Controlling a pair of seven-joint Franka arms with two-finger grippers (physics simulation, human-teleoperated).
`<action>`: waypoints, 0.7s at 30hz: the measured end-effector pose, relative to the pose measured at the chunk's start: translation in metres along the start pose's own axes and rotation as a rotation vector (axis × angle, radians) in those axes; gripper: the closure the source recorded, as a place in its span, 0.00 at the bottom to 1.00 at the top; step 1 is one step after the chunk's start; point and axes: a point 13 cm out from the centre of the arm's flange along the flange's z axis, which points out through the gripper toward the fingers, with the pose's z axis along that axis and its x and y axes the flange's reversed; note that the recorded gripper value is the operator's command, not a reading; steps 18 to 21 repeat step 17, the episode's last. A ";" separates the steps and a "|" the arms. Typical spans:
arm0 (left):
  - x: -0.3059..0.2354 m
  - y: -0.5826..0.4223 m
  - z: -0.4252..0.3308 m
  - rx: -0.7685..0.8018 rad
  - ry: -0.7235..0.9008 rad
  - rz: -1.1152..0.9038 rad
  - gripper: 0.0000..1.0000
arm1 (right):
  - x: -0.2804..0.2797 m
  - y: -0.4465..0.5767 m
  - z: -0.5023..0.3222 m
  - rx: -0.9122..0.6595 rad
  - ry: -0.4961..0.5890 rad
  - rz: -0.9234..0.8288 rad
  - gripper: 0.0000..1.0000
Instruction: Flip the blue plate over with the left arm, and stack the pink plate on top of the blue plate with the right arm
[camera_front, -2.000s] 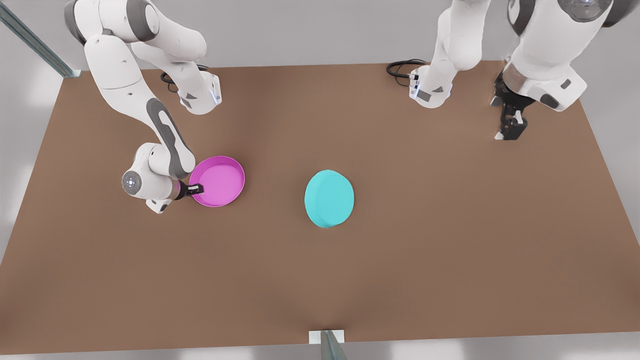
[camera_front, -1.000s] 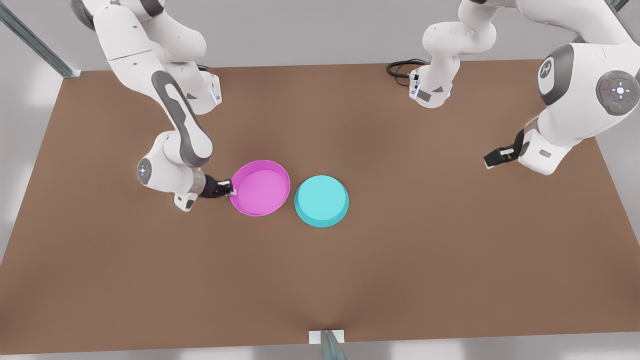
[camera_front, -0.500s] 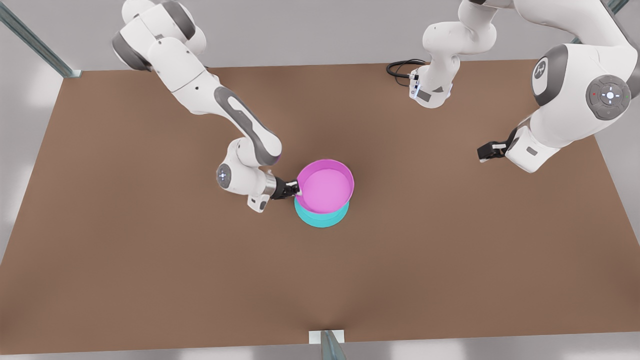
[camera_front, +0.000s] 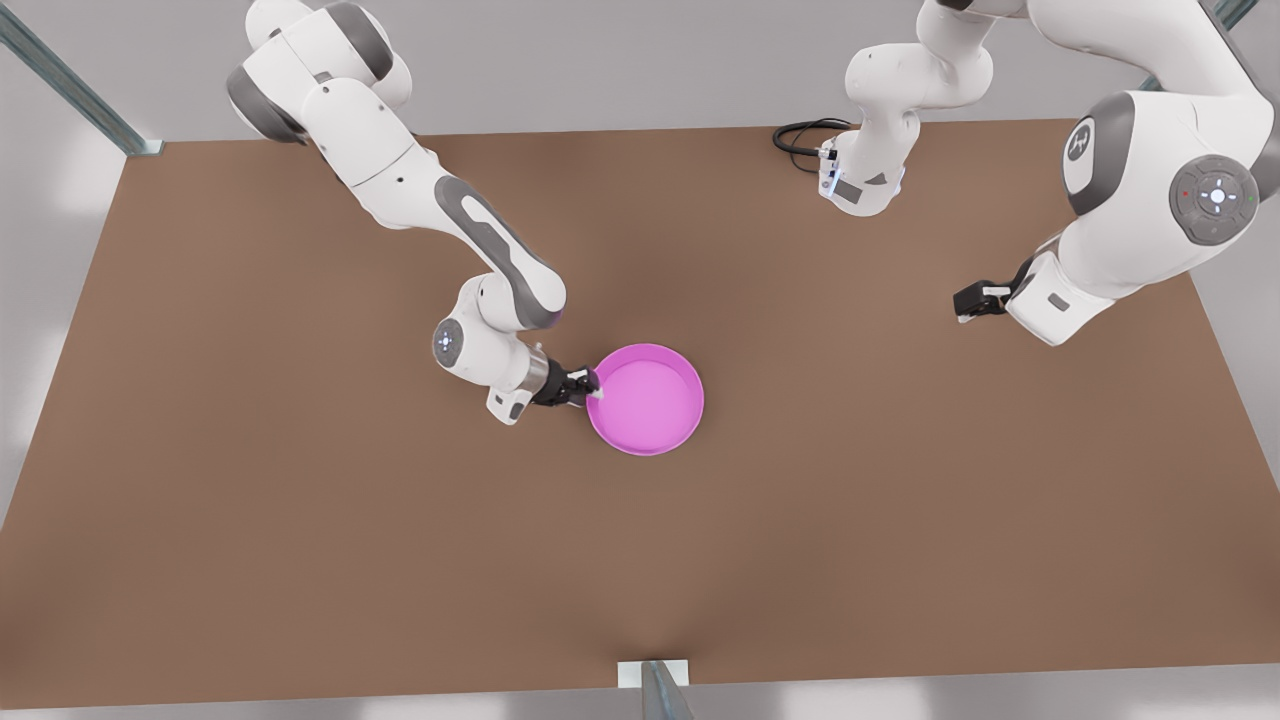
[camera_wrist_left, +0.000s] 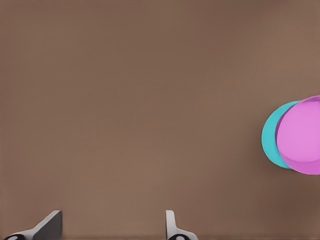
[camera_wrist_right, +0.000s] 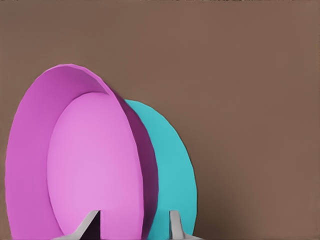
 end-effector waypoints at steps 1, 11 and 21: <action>0.000 0.000 0.000 0.000 0.001 0.003 0.00 | -0.004 0.000 -0.005 0.000 -0.010 0.003 0.00; 0.006 0.003 0.002 -0.005 0.027 0.018 0.00 | -0.172 -0.021 -0.437 0.413 -0.218 -0.349 0.00; 0.011 0.002 0.001 -0.010 0.037 0.029 0.00 | -0.048 -0.192 -0.582 0.660 -0.058 -0.032 0.00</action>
